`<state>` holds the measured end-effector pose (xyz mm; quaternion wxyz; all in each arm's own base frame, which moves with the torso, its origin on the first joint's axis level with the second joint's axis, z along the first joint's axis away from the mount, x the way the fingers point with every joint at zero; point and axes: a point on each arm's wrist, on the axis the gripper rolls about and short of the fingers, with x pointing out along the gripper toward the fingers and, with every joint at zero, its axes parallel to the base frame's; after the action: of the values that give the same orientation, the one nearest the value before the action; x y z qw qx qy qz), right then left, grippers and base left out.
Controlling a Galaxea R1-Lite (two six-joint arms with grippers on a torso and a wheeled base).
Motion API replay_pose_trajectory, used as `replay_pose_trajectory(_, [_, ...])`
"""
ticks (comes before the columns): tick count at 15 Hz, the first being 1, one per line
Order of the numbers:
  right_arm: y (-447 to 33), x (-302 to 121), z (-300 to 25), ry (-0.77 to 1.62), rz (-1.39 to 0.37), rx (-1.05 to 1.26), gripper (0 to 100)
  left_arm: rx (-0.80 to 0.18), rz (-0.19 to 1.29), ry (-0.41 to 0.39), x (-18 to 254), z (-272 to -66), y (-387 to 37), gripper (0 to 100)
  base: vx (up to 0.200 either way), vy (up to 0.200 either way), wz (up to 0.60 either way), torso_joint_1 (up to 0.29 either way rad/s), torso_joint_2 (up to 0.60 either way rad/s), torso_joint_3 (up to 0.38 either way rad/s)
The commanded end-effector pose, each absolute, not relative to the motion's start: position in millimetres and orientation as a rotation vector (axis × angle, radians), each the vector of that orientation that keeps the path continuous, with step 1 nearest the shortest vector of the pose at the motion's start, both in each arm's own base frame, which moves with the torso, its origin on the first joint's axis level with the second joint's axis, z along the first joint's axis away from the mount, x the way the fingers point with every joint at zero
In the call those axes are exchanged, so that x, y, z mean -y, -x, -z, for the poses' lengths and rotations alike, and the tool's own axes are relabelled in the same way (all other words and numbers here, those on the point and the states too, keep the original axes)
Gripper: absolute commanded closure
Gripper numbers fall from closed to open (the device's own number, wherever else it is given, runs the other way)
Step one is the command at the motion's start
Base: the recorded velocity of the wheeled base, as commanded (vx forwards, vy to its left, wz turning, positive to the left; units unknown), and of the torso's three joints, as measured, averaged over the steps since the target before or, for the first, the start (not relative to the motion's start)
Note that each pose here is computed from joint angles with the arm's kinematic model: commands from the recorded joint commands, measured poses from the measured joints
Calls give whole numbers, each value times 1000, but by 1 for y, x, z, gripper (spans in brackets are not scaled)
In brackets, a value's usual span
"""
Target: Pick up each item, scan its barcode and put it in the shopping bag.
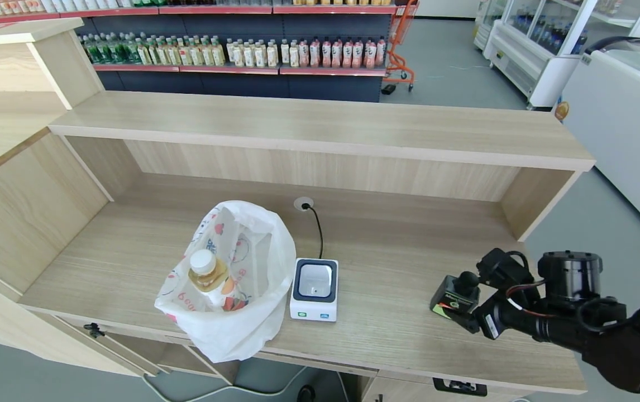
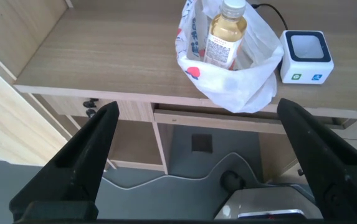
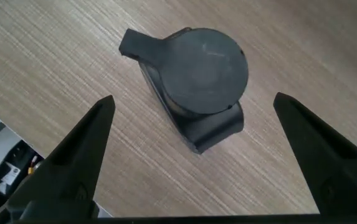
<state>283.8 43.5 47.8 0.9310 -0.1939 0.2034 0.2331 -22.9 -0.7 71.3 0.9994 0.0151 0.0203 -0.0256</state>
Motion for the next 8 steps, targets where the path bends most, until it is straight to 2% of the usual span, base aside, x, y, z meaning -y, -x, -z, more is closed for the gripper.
replay_pose_trajectory(1, [-294,-49,-35,409,-501,-439,0,-41,51,-30,1,-71,23,0,0,0,0,0,0,0])
replay_pose_trajectory(8, [-317,-59,-24,437,-557,-404,0,-41,51,-30,1,-71,23,0,0,0,0,0,0,0])
